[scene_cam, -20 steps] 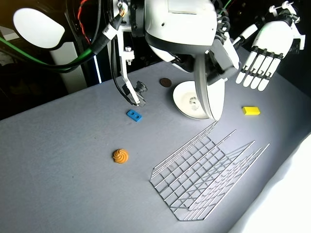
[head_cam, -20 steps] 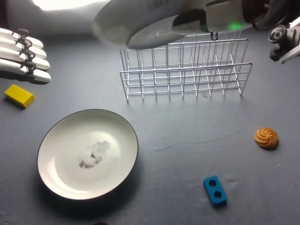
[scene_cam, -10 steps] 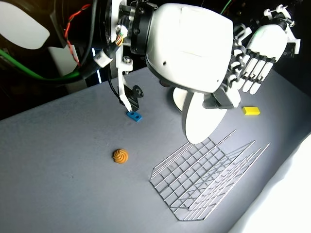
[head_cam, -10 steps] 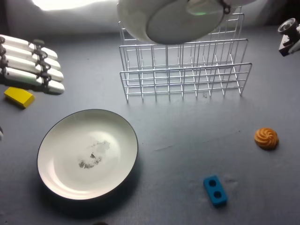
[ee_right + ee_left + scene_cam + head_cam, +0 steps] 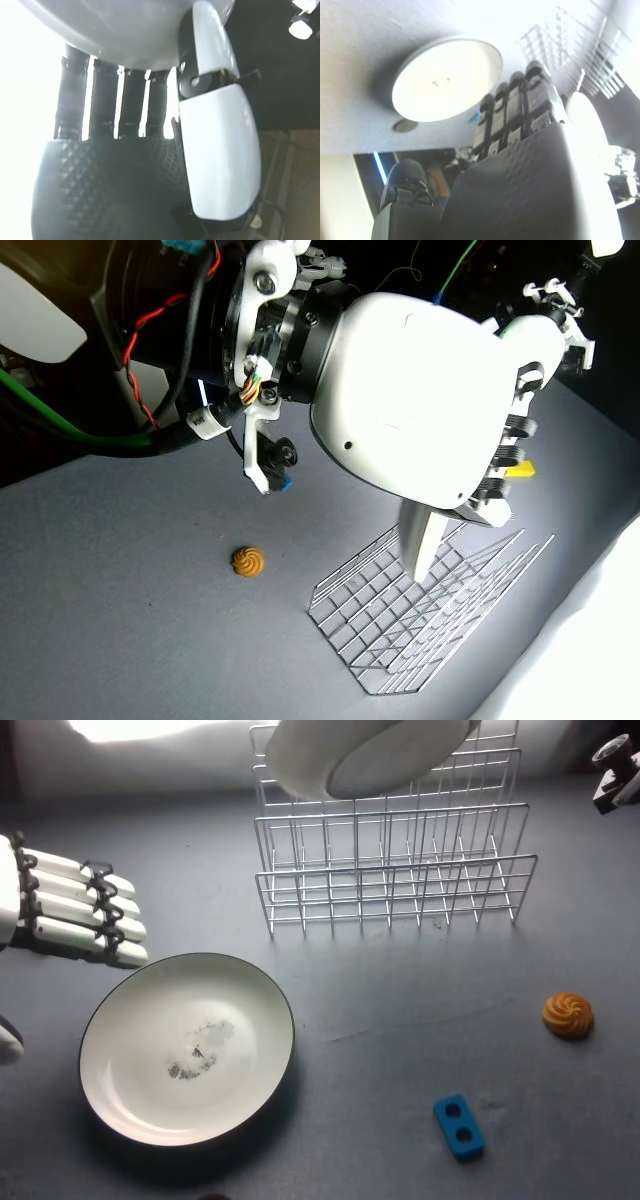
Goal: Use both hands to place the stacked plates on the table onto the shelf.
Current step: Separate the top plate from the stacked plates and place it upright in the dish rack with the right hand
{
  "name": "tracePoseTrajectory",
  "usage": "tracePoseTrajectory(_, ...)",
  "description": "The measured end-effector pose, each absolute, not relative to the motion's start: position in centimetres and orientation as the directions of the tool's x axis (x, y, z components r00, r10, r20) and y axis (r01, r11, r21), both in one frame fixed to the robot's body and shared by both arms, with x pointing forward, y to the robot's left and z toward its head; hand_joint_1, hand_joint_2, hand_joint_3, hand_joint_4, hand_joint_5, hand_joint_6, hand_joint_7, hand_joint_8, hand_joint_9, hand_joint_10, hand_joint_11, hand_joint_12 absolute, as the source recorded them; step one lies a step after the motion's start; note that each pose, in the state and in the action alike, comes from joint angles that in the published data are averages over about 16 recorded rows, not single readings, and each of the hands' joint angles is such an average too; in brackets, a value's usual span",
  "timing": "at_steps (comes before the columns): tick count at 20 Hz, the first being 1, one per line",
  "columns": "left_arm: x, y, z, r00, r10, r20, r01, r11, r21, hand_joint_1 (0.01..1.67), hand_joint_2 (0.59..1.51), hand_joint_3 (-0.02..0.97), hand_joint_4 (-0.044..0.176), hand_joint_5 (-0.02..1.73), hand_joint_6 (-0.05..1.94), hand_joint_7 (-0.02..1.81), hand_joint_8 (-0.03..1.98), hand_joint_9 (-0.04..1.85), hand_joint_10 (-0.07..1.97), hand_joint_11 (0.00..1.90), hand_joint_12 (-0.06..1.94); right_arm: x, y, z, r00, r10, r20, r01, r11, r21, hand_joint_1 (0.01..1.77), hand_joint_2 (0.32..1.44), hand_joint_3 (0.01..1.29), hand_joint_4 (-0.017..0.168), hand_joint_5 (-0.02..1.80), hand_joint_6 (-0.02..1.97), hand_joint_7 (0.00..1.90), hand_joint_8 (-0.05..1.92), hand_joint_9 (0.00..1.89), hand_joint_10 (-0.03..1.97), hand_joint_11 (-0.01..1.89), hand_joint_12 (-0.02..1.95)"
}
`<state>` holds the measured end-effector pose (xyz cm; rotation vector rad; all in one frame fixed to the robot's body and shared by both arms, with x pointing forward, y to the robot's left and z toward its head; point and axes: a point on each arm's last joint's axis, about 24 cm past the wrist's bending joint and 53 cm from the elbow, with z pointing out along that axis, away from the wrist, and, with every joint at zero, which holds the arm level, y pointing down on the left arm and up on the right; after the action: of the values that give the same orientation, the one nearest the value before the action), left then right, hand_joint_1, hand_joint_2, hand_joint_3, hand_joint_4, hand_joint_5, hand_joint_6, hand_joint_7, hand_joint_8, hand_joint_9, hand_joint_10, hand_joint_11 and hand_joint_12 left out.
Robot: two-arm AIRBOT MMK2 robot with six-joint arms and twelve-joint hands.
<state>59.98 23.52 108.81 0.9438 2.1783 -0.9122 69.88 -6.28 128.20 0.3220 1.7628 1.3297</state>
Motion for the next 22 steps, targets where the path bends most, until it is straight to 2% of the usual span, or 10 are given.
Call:
tracePoseTrajectory(10, 58.8, 23.8, 106.1, -0.602, 0.418, -0.680, 0.771, 0.525, -0.361, 0.02, 1.168, 0.012, -0.001, 0.07, 0.02, 0.06, 0.01, 0.04, 0.01, 0.02, 0.01, 72.0, -6.9, 127.5, -0.580, 0.700, -0.417, -0.219, 0.358, 0.908, 1.22, 1.04, 0.01, -0.004, 0.93, 0.97, 1.08, 0.88, 1.03, 0.76, 0.71, 1.50)
tracePoseTrajectory(22, 58.5, 23.9, 105.4, -0.615, 0.425, -0.664, 0.764, 0.531, -0.367, 0.02, 1.174, 0.012, -0.001, 0.07, 0.02, 0.06, 0.01, 0.04, 0.01, 0.02, 0.01, 74.1, -7.4, 124.8, -0.573, 0.732, -0.369, -0.152, 0.347, 0.925, 1.22, 1.05, 0.01, -0.006, 0.90, 0.97, 1.03, 0.99, 0.96, 0.86, 0.69, 1.56)
